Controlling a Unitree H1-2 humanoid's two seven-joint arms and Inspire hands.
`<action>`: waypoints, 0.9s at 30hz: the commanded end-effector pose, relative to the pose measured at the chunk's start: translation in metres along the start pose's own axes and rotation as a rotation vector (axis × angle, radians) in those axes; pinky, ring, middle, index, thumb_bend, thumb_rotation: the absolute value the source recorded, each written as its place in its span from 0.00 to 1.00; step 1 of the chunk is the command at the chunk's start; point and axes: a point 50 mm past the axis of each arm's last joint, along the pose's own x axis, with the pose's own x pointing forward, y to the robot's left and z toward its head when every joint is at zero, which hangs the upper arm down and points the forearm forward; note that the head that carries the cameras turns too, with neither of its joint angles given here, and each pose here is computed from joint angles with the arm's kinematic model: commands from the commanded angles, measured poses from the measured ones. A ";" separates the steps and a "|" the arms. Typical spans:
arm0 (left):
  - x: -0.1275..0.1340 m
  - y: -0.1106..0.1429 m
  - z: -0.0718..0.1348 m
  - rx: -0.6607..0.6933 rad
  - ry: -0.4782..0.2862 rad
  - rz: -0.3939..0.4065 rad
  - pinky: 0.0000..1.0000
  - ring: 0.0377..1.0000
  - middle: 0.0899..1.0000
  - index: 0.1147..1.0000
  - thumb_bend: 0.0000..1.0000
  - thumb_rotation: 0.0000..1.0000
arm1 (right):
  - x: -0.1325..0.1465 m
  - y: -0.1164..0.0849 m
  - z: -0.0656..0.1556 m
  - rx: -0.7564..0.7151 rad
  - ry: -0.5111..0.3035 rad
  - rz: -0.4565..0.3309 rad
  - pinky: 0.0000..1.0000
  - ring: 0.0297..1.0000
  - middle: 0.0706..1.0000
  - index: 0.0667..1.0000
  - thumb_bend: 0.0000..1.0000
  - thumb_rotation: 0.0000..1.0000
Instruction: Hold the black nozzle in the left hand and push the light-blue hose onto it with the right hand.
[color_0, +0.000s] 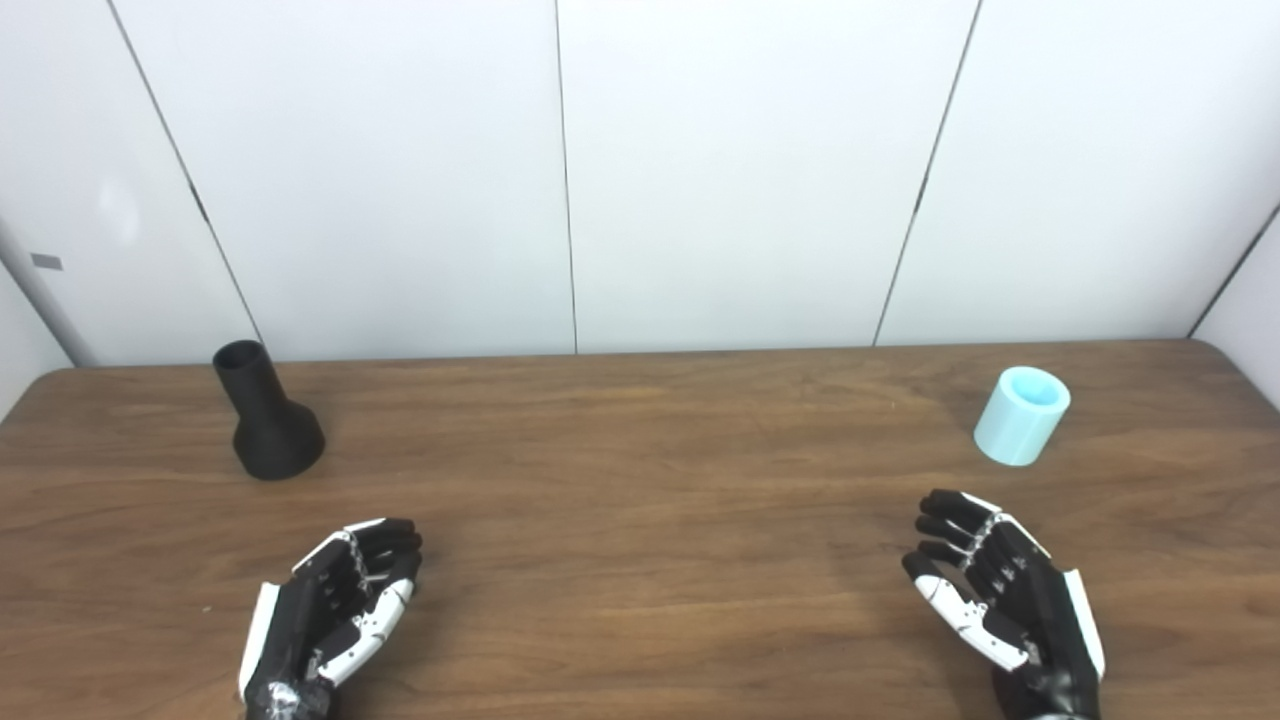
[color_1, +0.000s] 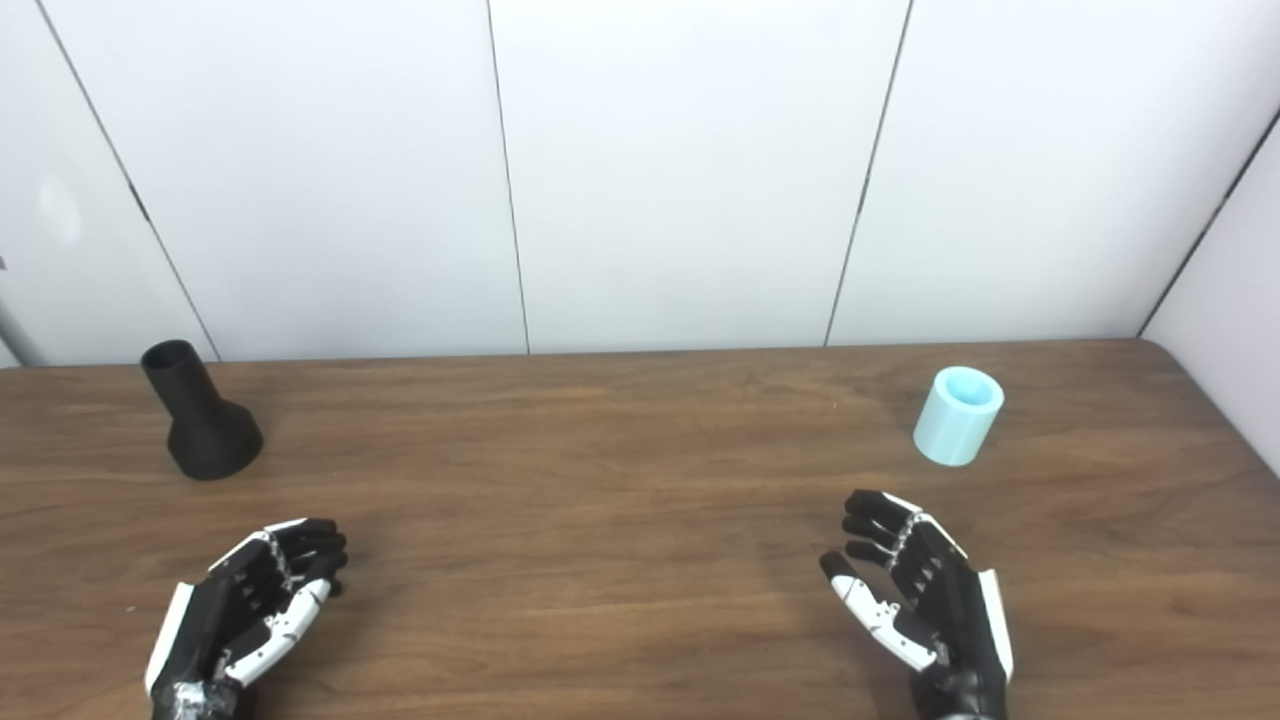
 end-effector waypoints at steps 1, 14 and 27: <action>-0.010 -0.001 -0.007 -0.001 0.028 0.004 0.57 0.63 0.62 0.58 0.29 0.03 | -0.001 0.001 0.002 0.004 -0.019 0.004 0.65 0.70 0.69 0.64 0.28 0.00; -0.009 -0.001 -0.007 -0.003 0.031 0.002 0.57 0.63 0.62 0.58 0.29 0.03 | -0.001 0.000 0.001 -0.005 -0.018 0.002 0.64 0.70 0.69 0.64 0.28 0.00; -0.006 0.015 0.001 0.184 -0.060 0.100 0.60 0.68 0.69 0.69 0.59 0.08 | 0.000 -0.006 0.000 0.004 -0.014 0.006 0.66 0.71 0.69 0.65 0.28 0.00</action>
